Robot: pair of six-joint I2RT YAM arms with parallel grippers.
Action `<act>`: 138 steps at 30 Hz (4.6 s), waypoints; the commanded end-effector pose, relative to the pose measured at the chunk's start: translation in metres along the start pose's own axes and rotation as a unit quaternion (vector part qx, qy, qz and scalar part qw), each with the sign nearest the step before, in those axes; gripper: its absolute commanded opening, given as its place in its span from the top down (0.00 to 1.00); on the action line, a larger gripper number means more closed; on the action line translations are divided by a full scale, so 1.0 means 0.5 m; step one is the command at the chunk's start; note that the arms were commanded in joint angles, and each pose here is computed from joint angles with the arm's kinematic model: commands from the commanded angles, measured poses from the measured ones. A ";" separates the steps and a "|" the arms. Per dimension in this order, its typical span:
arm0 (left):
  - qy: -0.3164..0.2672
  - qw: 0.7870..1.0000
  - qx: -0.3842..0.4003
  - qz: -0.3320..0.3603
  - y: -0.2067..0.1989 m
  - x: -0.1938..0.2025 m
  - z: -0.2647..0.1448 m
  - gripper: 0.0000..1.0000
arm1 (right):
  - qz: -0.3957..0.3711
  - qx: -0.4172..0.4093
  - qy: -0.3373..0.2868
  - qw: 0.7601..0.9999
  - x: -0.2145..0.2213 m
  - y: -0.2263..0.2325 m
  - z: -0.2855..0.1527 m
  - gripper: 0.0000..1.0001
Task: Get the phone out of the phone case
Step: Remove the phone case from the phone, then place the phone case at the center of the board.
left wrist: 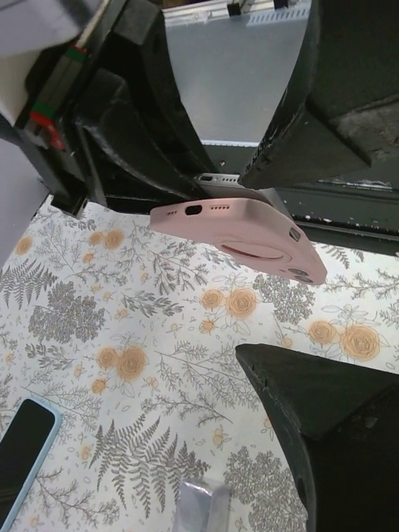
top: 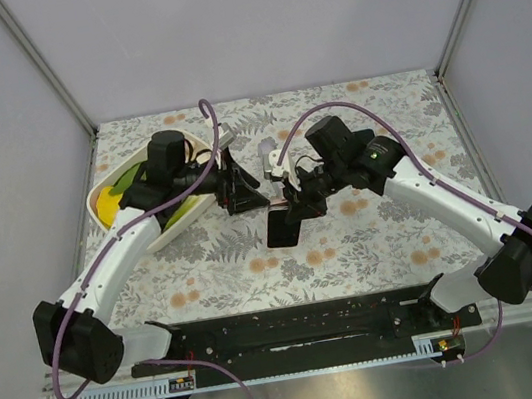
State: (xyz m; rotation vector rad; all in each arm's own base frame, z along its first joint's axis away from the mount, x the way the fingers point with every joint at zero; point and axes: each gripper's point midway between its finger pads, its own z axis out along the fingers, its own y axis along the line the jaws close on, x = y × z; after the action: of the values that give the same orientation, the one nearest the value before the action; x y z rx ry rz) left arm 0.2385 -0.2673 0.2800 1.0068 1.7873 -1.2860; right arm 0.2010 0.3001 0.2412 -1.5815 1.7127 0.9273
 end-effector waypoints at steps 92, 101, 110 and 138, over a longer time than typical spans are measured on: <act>0.075 0.987 -0.130 -0.062 0.192 0.113 0.056 1.00 | 0.012 -0.022 -0.053 0.998 -0.054 0.059 -0.043 1.00; 0.089 0.982 -0.113 -0.119 0.185 0.190 0.033 1.00 | 0.112 -0.043 -0.045 0.992 0.016 0.006 -0.046 1.00; 0.084 0.976 -0.111 -0.168 0.203 0.235 0.029 1.00 | 0.156 -0.043 -0.007 0.987 0.104 -0.028 -0.019 1.00; 0.135 0.942 -0.190 -0.242 0.324 0.351 0.008 0.64 | 0.184 -0.046 0.021 0.982 0.158 -0.047 -0.001 1.00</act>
State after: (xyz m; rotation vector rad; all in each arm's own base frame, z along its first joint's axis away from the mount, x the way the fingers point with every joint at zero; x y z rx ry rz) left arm 0.2860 -0.2060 0.0603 0.5587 2.5237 -1.1019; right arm 0.2154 0.2528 0.1678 -1.3699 2.1071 1.1494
